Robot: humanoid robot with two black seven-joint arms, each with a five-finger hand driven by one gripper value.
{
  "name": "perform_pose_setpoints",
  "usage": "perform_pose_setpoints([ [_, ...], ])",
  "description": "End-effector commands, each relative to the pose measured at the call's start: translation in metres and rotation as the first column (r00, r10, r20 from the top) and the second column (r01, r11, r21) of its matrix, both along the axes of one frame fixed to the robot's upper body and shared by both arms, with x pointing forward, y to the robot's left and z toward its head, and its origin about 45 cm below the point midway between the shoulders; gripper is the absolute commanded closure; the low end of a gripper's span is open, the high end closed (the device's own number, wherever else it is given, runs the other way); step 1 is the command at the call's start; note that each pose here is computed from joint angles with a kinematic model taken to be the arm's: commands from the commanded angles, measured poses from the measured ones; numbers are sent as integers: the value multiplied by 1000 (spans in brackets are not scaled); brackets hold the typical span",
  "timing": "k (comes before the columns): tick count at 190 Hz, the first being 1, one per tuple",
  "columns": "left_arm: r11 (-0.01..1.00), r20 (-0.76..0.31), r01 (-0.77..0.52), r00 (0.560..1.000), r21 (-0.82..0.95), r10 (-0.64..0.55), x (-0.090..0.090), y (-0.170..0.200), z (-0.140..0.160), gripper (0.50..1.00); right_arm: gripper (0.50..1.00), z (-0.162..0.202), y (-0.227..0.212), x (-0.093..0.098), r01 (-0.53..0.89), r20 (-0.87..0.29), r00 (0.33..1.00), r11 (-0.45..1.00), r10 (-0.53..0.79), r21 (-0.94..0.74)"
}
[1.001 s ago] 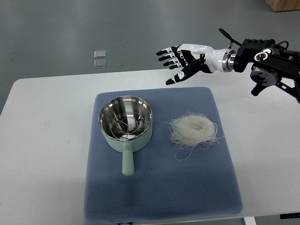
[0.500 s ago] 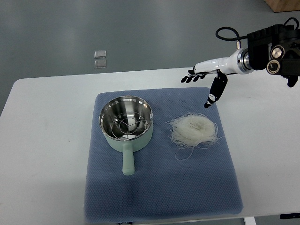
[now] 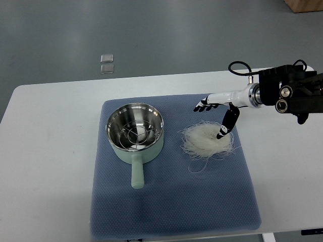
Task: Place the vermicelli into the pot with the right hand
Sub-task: 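Close the right hand on the vermicelli and lift it, then carry the held vermicelli over the green pot and lower it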
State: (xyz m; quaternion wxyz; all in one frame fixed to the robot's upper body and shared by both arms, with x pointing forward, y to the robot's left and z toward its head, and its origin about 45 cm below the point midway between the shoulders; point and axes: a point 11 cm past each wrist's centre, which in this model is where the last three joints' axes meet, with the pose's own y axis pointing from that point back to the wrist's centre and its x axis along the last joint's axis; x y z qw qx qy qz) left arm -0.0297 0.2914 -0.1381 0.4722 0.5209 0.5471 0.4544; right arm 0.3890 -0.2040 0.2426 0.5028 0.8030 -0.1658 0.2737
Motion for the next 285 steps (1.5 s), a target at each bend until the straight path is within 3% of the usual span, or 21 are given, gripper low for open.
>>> perform_pose_setpoints([
  [1,1000,-1,-2,1000,6,2,0,2,0,500,581,-14,-2,-6,-4,-10,1000,1000,4,-7],
  [66,1000,-1,2,1000,0,-2,-1,0,0,500,585,-53,-8,-17,41,-4,999,999,-41,13],
  [85,1000,-1,1,1000,-1,-1,0,-1,0,500,611,-60,-5,-18,33,6,999,999,-34,27],
  [99,1000,-1,1,1000,0,-1,0,0,0,500,709,-62,-4,-19,36,15,999,999,-37,36],
  [105,1000,-1,1,1000,0,-1,0,0,0,500,799,-62,-4,-19,38,23,999,998,-39,42],
  [106,1000,-1,1,1000,0,-1,0,0,0,500,836,-62,-4,-19,38,27,999,998,-40,45],
  [108,1000,-1,1,1000,0,-1,0,0,0,500,836,-62,-4,-19,38,27,999,998,-40,45],
  [109,1000,-1,1,1000,2,-1,0,1,0,500,875,-62,-3,-19,38,30,999,998,-39,46],
  [110,1000,-1,1,1000,2,-1,0,1,0,500,875,-62,-3,-19,38,30,999,998,-39,46],
  [113,1000,-1,1,1000,2,-1,0,1,0,500,950,-61,-3,-18,39,37,998,998,-41,47],
  [117,1000,-1,1,1000,2,-1,0,1,0,500,1000,-61,-2,-18,38,42,998,998,-40,49],
  [171,1000,-1,1,1000,0,-1,0,0,0,500,1000,-46,-12,-9,65,76,995,997,-69,46],
  [198,1000,-1,2,1000,-1,-2,-1,0,0,500,1000,4,-20,3,49,103,993,997,-55,54],
  [240,1000,-1,3,1000,-3,-3,-1,-1,0,500,1000,123,-30,19,8,179,984,994,-27,104],
  [265,1000,-1,3,1000,-4,-3,-1,-1,0,500,1000,184,-38,17,-21,209,978,992,-6,127],
  [285,1000,-1,3,1000,-7,-3,-1,-2,0,500,1000,210,-36,13,-46,228,974,989,13,138],
])
